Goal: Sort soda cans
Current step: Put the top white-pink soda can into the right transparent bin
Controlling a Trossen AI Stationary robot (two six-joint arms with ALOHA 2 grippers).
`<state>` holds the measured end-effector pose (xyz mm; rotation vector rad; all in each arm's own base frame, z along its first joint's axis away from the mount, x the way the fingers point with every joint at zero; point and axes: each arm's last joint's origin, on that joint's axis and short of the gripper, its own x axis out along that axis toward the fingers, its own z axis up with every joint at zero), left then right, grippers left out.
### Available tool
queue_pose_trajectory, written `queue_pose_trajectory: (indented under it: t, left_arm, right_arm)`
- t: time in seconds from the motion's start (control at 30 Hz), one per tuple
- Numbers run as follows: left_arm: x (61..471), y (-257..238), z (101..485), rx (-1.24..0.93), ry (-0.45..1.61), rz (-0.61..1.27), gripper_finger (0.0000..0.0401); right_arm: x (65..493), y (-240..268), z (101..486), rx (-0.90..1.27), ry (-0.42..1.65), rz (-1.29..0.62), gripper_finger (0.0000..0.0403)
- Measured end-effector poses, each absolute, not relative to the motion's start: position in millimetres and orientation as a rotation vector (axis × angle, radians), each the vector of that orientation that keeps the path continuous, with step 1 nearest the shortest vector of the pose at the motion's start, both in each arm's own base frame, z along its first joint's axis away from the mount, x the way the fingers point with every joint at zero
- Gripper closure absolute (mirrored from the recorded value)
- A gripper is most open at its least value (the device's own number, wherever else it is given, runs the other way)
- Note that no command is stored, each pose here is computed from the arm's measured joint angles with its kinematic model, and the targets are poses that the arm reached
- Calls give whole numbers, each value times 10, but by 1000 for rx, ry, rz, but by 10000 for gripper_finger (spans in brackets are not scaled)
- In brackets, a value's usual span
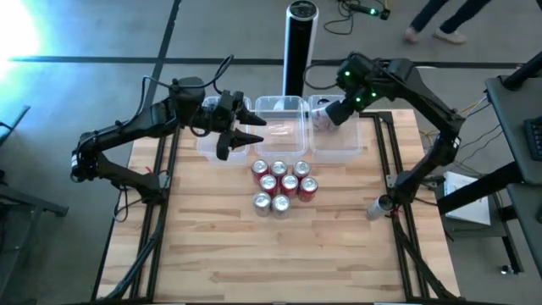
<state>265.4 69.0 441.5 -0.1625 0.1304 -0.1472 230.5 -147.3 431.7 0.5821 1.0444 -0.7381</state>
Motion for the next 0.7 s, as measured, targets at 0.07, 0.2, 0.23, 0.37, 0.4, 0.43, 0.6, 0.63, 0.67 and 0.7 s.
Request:
queue_pose_trajectory:
  t: [0.07, 0.2, 0.23, 0.37, 0.4, 0.43, 0.6, 0.63, 0.67, 0.7]
  left_arm:
    - [2654, 690, 4415, -162, 130, -147, 170]
    - [2654, 689, 4415, -162, 130, -148, 170]
    - [2654, 689, 4415, -163, 130, -148, 170]
    - [2654, 690, 4415, -162, 130, -147, 170]
    - [2654, 690, 4415, -162, 130, -147, 170]
    - [2654, 690, 4416, -162, 129, -147, 170]
    - [2654, 690, 4418, -161, 127, -146, 170]
    - [2654, 690, 4418, -161, 127, -146, 170]
    - [2654, 690, 4418, -161, 127, -146, 170]
    - [2654, 690, 4418, -161, 127, -146, 170]
  right_arm:
    - [2241, -1494, 4308, 586, 1047, -749, 148]
    - [2171, -1498, 4197, 589, 1097, -749, 148]
    - [2161, -1493, 4156, 593, 1114, -749, 148]
    - [2123, -1467, 3987, 610, 1184, -748, 148]
    - [2122, -1466, 3941, 613, 1204, -747, 148]
    - [2125, -1468, 3896, 617, 1222, -748, 148]
    - [2174, -1531, 3715, 632, 1284, -758, 147]
    - [2197, -1554, 3674, 629, 1299, -758, 147]
    - [2221, -1576, 3627, 622, 1319, -762, 147]
    - [2242, -1598, 3581, 612, 1342, -768, 147]
